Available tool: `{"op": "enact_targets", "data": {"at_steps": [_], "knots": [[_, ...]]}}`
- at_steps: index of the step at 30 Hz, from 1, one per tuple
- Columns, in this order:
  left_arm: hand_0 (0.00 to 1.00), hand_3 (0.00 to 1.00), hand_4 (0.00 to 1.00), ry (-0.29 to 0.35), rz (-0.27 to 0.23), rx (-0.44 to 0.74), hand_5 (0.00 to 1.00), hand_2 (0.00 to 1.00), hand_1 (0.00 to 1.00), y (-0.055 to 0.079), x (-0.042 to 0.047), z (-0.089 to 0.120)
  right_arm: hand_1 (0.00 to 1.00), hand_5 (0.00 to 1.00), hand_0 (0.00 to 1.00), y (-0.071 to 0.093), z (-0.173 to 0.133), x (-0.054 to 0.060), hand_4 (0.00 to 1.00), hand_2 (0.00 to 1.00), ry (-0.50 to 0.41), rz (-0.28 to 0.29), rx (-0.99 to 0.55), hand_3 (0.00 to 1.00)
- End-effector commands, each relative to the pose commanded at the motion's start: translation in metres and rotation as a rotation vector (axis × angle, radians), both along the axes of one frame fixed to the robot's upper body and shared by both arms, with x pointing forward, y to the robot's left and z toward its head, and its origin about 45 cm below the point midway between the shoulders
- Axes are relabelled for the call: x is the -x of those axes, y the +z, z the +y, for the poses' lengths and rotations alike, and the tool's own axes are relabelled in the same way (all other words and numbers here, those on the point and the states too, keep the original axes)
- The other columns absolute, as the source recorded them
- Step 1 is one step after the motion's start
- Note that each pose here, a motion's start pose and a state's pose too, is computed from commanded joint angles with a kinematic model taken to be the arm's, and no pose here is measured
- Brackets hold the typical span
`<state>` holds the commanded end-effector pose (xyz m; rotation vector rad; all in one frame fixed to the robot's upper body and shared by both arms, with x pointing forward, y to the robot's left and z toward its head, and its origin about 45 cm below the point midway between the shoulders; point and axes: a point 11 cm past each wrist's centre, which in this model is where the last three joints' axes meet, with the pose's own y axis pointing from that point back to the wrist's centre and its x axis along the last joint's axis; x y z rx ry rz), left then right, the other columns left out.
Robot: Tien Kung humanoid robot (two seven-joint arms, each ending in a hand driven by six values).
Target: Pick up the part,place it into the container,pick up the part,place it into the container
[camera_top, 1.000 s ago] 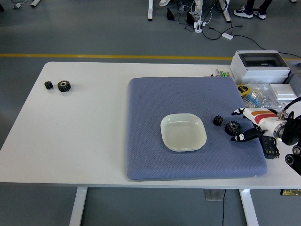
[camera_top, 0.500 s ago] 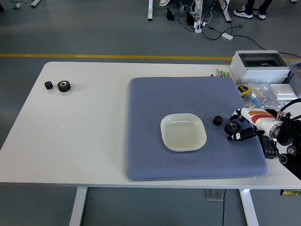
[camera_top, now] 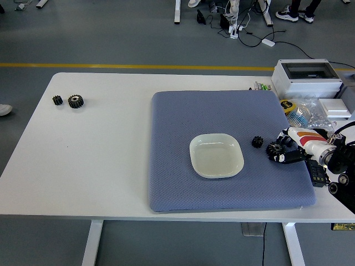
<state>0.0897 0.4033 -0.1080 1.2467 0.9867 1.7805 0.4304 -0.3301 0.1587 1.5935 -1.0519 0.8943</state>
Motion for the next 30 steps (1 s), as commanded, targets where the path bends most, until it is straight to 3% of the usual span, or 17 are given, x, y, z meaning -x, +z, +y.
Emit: {"op": "enact_targets", "data": {"at_steps": [2,7,8,10,18,30], "knots": [[0.712,0.556,0.643,-0.001,0.000,0.000,0.582,0.663,0.687,0.000,-0.0002,0.000,0.447,0.365,0.316,0.001,0.001,0.000,0.773,0.504,0.004,-0.008,-0.003,0.498],[0.712,0.556,0.643,-0.005,0.001,0.001,0.582,0.663,0.687,0.000,-0.0007,0.000,0.447,0.365,0.316,0.002,0.003,0.000,0.773,0.504,0.014,-0.015,-0.009,0.498],[0.711,0.556,0.643,-0.006,0.001,0.001,0.583,0.663,0.686,0.000,-0.0008,-0.001,0.430,0.371,0.258,0.003,0.003,0.001,0.763,0.486,0.017,-0.017,-0.010,0.497],[0.711,0.556,0.643,-0.006,0.001,0.001,0.583,0.663,0.686,0.000,-0.0010,-0.001,0.430,0.371,0.258,0.004,0.004,0.001,0.763,0.486,0.021,-0.021,-0.011,0.497],[0.711,0.556,0.643,-0.007,0.004,0.001,0.582,0.662,0.686,0.000,0.0008,0.000,0.416,0.368,0.232,0.025,0.019,0.002,0.748,0.475,0.078,-0.072,-0.020,0.494],[0.712,0.555,0.644,-0.008,0.008,-0.003,0.583,0.663,0.685,-0.001,0.0034,0.000,0.411,0.367,0.232,0.064,0.087,0.016,0.729,0.472,0.294,-0.172,-0.021,0.494]]}}
